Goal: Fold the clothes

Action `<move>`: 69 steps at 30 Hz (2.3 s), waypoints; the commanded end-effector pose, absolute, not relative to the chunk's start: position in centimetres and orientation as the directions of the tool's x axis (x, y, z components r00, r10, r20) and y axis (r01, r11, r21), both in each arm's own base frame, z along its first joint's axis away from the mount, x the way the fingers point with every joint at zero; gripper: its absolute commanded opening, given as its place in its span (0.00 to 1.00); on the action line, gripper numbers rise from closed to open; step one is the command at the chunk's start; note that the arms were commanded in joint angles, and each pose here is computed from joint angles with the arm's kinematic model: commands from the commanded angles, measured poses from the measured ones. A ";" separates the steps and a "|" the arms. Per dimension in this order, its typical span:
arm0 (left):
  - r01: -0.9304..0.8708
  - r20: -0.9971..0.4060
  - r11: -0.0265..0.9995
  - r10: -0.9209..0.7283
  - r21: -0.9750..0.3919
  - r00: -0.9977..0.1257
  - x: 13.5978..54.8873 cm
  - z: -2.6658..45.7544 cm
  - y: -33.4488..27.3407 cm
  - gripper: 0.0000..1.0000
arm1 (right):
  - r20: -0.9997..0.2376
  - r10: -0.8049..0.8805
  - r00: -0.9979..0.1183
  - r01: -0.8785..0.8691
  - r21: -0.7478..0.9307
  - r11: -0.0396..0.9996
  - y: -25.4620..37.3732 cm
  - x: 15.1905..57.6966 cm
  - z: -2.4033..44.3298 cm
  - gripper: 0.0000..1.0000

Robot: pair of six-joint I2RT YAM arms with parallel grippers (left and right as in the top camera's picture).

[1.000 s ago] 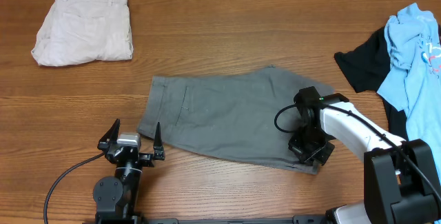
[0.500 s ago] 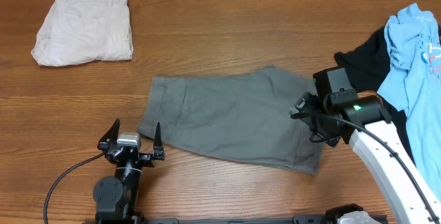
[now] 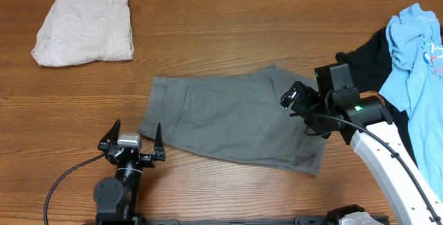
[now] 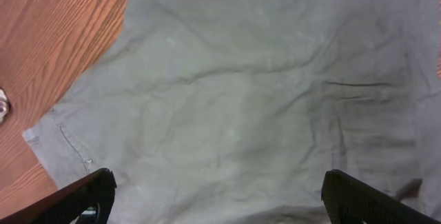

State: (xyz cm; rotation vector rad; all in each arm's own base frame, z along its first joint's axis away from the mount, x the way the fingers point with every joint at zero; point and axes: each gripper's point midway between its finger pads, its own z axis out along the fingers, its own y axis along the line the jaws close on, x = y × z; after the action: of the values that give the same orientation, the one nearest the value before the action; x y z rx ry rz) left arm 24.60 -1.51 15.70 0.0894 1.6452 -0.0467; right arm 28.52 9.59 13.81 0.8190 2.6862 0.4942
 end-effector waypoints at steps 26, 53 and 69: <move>0.588 -0.977 0.790 -0.215 -0.174 -0.001 21.1 21.4 -10.0 1.00 | -0.185 0.569 -0.801 0.459 0.419 0.783 10.0 28.9 14.5 1.00; 0.235 -0.398 0.951 0.140 -0.200 -0.907 37.3 17.0 -4.7 1.00 | -0.185 0.569 -0.801 0.459 0.419 0.783 10.0 29.0 14.5 1.00; 0.188 -0.317 0.778 -0.016 -0.599 -0.948 37.1 10.9 2.7 1.00 | -0.185 0.569 -0.802 0.459 0.419 0.783 10.0 28.9 14.5 1.00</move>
State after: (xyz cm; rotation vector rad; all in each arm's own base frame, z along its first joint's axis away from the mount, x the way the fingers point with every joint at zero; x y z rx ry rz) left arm 36.46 3.57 11.50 -0.0034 2.7281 -0.8456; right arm 28.53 9.68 13.86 0.8112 2.6879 0.4998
